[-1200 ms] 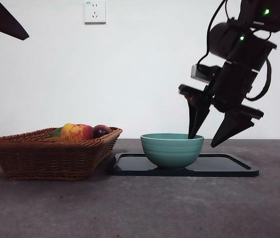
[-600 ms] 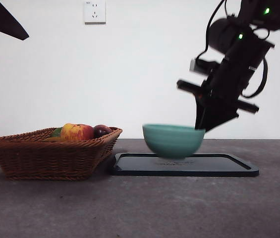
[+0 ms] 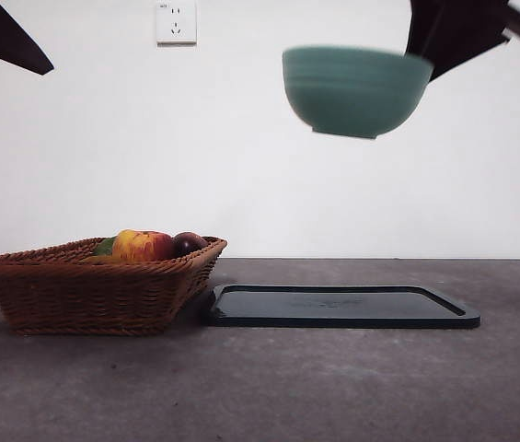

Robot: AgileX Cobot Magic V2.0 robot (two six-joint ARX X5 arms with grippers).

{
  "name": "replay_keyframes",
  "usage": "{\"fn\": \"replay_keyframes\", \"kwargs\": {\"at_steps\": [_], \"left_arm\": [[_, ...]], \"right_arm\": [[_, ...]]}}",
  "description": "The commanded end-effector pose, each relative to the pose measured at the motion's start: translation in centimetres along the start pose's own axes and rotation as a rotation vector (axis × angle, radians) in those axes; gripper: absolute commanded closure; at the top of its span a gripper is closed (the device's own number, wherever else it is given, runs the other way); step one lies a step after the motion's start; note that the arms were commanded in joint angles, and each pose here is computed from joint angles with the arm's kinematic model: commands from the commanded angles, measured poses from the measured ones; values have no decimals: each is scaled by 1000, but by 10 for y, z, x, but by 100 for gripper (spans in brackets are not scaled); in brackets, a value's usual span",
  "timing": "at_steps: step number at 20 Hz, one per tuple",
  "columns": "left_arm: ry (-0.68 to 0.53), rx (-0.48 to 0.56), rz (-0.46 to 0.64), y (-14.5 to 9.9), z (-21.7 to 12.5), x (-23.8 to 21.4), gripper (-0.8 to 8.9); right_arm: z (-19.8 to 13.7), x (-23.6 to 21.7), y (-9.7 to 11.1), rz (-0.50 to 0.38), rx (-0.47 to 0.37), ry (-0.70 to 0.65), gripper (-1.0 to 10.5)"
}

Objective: Pick up the wifruite, put it on the bowl, pick up the plate, put it on desk

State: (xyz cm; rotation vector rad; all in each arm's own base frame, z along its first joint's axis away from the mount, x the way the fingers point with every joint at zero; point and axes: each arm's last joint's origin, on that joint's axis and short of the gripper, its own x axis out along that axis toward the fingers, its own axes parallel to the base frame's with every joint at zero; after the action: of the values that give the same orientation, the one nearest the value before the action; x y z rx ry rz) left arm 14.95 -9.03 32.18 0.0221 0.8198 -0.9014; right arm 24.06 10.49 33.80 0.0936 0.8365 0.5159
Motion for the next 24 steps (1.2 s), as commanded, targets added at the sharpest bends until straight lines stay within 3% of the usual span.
{"fn": "replay_keyframes", "kwargs": {"at_steps": [1, 7, 16, 24], "left_arm": [[-13, 23, -8, -2, 4, -2, 442], [-12, 22, -8, -2, 4, -2, 442], [-12, 23, -8, -2, 4, -2, 442], [-12, 22, -8, -2, 4, -2, 442]], "right_arm": [[-6, -9, 10, -12, -50, -2, 938], [-47, 6, 19, 15, -87, 83, 938], [-107, 60, 22, 25, -62, 159, 938], [-117, 93, 20, 19, -51, 186, 938]]}}
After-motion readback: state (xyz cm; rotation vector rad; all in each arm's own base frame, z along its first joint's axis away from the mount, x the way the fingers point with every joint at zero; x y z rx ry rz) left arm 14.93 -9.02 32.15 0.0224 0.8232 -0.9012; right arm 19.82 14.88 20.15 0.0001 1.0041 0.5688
